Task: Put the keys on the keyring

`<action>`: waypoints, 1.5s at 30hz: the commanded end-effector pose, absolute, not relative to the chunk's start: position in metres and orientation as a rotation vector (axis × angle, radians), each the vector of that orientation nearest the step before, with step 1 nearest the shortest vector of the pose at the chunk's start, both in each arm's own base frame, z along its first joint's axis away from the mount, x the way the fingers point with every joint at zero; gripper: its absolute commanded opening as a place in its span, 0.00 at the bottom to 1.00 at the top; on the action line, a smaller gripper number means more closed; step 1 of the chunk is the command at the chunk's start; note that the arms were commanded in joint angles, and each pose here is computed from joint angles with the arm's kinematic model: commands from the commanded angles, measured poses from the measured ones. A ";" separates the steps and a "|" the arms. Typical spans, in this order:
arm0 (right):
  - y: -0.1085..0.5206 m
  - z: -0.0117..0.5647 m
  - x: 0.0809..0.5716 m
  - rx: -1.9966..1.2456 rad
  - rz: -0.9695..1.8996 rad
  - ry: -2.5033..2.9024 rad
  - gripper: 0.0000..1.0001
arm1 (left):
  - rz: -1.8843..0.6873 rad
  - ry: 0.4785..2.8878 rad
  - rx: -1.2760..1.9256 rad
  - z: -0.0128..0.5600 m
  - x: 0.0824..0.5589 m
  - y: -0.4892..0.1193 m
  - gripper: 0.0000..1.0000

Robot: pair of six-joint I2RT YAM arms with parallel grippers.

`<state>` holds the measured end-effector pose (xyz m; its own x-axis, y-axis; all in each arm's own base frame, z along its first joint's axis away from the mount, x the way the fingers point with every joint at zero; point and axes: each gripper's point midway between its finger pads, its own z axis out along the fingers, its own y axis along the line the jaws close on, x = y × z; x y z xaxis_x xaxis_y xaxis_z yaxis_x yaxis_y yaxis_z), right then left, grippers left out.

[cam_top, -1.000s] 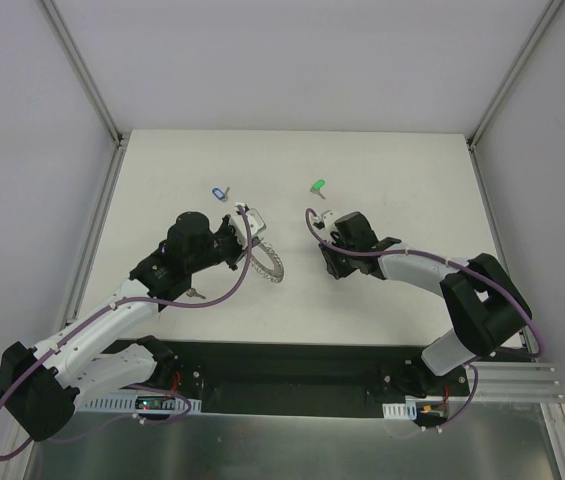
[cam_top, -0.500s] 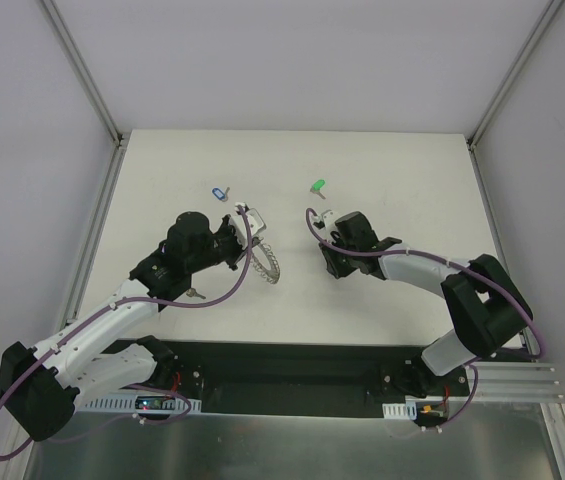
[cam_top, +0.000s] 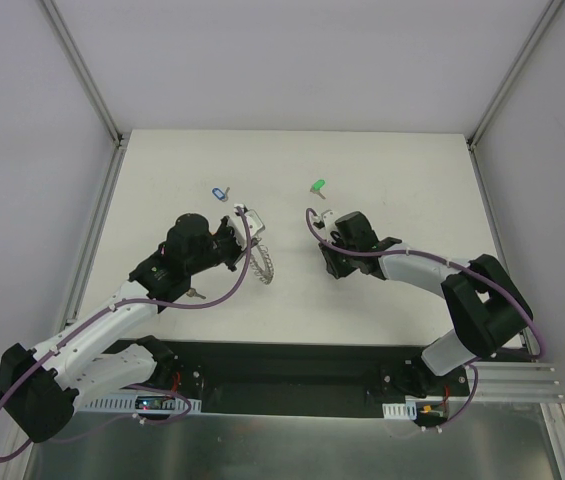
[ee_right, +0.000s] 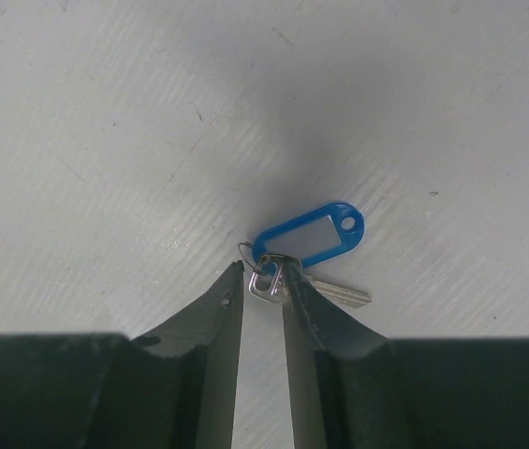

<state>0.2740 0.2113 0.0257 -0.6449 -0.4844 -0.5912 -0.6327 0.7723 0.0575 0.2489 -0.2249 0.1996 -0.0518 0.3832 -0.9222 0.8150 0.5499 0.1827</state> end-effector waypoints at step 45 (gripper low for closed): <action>0.239 0.151 0.264 -0.961 0.559 2.061 0.01 | -0.660 1.377 1.129 0.259 0.211 -0.248 0.00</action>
